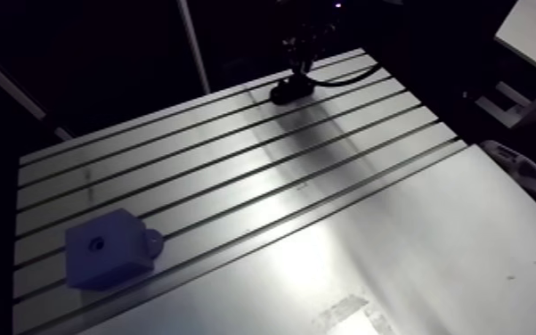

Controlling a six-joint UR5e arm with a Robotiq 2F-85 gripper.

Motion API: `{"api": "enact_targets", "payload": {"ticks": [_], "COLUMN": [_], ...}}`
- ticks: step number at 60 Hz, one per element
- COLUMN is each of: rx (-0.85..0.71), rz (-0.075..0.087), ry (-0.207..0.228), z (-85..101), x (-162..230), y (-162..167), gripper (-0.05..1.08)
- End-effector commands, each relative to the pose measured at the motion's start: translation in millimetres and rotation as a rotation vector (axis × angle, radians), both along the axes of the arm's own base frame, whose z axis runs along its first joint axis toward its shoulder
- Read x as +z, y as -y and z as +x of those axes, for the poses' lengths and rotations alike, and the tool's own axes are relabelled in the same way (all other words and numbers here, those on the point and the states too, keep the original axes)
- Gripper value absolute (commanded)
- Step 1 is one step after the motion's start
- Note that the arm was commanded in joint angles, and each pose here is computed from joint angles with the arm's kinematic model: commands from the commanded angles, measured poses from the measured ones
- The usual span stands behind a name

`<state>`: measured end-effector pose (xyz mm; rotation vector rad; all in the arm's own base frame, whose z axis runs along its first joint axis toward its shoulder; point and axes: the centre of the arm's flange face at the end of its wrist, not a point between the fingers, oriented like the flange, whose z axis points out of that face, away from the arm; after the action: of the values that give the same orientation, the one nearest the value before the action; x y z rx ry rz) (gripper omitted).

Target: Pick up the M10 bolt and insert it into the hex recess until seated.

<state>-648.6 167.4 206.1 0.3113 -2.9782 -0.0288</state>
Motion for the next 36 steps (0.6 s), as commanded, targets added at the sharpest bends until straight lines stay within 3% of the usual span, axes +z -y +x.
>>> {"api": "enact_targets", "payload": {"ticks": [1,13,19,26,31,36], "rx": [0.001,0.001,0.001,0.003,0.022,0.035], "rz": [0.004,0.014,0.027,0.028,0.018,-0.003], "ry": [-0.014,-0.033,-0.056,-0.064,-0.05,-0.003], "z": [-0.7,-1.7,-3.5,-3.9,-3.9,-4.1], "x": [9.5,23.1,43.5,62.4,81.8,106.6], "y": [0.4,-1.3,-2.3,-1.2,14.2,38.5], "gripper": [0.75,0.76,0.77,0.77,0.79,0.81]}}
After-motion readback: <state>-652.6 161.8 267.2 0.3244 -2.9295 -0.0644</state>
